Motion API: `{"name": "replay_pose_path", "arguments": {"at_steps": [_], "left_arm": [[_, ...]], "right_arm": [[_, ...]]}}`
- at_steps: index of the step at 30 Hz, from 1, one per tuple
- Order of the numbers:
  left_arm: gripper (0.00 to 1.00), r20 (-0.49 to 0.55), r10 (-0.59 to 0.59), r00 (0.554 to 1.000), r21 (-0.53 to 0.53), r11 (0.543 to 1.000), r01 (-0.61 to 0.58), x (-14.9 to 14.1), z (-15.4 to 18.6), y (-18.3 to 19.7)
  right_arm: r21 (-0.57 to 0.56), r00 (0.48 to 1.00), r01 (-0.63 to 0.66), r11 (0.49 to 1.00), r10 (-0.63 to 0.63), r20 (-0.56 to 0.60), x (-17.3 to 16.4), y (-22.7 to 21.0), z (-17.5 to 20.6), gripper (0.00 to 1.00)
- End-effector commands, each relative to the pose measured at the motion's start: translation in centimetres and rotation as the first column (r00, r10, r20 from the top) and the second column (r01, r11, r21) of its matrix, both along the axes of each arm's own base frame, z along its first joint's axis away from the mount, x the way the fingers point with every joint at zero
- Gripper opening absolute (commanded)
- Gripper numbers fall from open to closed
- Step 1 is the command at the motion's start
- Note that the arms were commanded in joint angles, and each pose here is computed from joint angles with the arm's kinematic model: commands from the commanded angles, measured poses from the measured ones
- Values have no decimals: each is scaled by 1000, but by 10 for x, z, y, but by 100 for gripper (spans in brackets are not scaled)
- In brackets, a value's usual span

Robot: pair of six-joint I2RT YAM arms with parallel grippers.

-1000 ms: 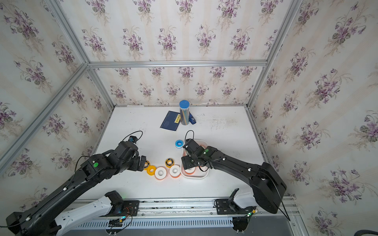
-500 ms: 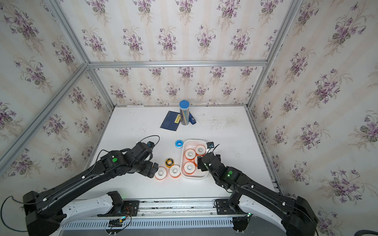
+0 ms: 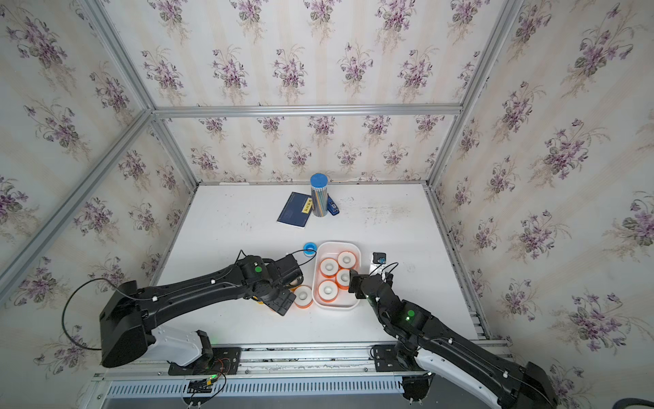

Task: Put the sealing tape into the storage box
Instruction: Pick up the sealing tape at the center of the board.

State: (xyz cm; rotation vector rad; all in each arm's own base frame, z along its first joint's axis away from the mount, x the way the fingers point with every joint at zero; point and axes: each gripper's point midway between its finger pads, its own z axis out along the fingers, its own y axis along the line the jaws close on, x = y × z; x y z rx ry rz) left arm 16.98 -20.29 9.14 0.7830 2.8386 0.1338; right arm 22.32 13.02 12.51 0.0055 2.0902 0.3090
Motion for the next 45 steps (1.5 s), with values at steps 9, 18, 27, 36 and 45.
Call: {"name": "replay_pose_path", "arguments": {"at_steps": [9, 18, 27, 36, 45], "left_arm": [[97, -17, -12, 1000, 115, 993, 14, 9, -27, -1], [95, -27, -2, 1000, 160, 987, 6, 12, -40, -3], [90, -46, 9, 999, 183, 983, 0, 10, -52, -3], [85, -55, 15, 998, 189, 982, -4, 10, -58, -3], [78, -60, 26, 998, 192, 981, -14, 7, -61, 0]], "right_arm": [[14, 999, 32, 999, -32, 18, 3, -3, -1, 93], [13, 999, 32, 999, -32, 15, 3, -2, -2, 93], [12, 999, 30, 999, -30, 14, 3, -2, -2, 94], [10, 1000, 27, 1000, -27, 11, 4, -1, -3, 94], [10, 1000, 22, 1000, -22, 10, 4, 0, -3, 94]]}}
